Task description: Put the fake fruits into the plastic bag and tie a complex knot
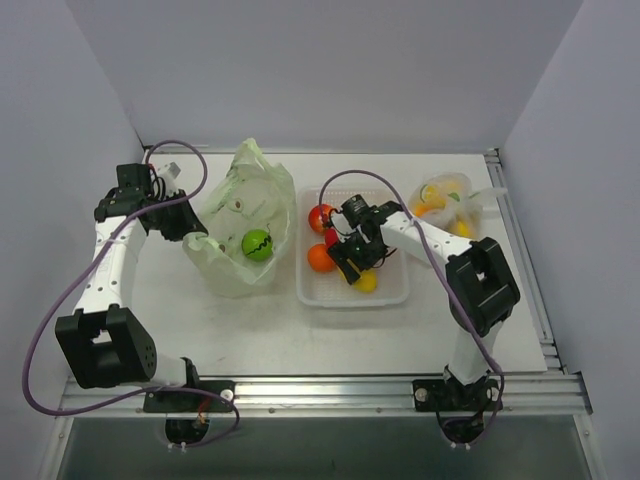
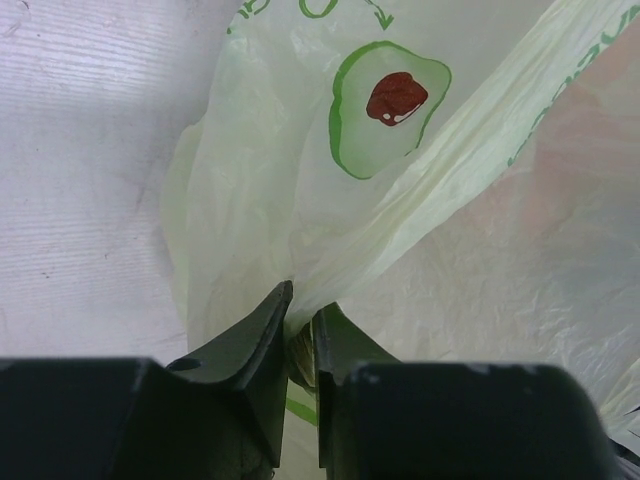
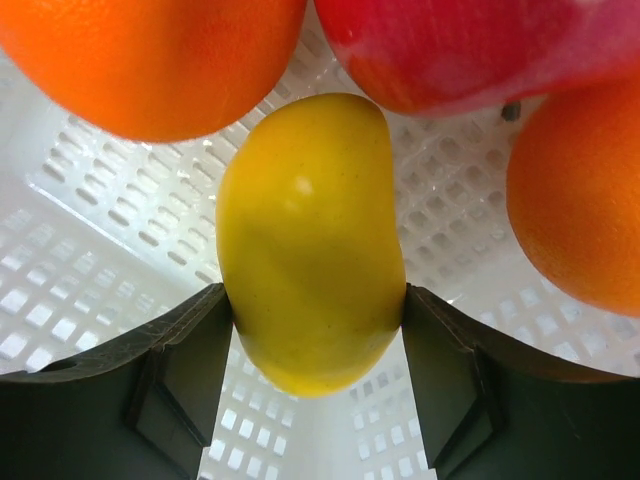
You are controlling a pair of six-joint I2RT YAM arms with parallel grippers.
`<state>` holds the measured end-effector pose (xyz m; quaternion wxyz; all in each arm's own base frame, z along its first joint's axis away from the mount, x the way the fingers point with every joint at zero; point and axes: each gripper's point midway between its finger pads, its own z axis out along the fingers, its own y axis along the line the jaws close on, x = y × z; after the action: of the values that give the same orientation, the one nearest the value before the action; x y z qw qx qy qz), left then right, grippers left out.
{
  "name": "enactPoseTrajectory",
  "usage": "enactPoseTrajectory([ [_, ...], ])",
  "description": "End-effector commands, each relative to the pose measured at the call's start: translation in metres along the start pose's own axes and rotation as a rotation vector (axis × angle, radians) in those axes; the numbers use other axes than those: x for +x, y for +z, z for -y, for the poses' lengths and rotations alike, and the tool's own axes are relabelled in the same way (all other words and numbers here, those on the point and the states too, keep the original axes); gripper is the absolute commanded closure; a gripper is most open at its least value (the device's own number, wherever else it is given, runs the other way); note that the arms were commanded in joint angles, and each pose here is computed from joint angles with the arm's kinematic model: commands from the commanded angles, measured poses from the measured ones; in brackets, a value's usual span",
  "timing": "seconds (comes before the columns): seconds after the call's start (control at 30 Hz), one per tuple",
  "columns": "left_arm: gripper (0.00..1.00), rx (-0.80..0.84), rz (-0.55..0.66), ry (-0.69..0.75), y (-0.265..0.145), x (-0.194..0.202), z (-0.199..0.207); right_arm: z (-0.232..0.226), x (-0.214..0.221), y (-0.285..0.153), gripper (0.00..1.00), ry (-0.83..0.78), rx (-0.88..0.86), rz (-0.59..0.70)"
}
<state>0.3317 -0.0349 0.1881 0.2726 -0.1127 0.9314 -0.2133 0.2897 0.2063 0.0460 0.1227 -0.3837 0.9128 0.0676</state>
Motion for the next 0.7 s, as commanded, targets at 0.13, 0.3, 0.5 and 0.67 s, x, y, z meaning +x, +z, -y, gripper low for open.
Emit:
enactPoseTrajectory([
  [0.13, 0.81, 0.045, 0.055, 0.039, -0.008, -0.007, 0.014, -0.013, -0.030, -0.101, 0.88, 0.019, -0.077, 0.232],
  [0.3, 0.81, 0.071, 0.057, 0.050, -0.008, -0.008, 0.018, -0.041, -0.070, -0.179, 0.89, -0.064, -0.202, 0.467],
  [0.5, 0.82, 0.111, 0.080, 0.070, -0.011, -0.011, 0.025, -0.077, -0.133, -0.237, 0.89, -0.179, -0.257, 0.651],
  [0.67, 0.88, 0.166, 0.076, 0.074, -0.012, -0.011, 0.034, -0.120, -0.183, -0.236, 0.89, -0.306, -0.202, 0.690],
])
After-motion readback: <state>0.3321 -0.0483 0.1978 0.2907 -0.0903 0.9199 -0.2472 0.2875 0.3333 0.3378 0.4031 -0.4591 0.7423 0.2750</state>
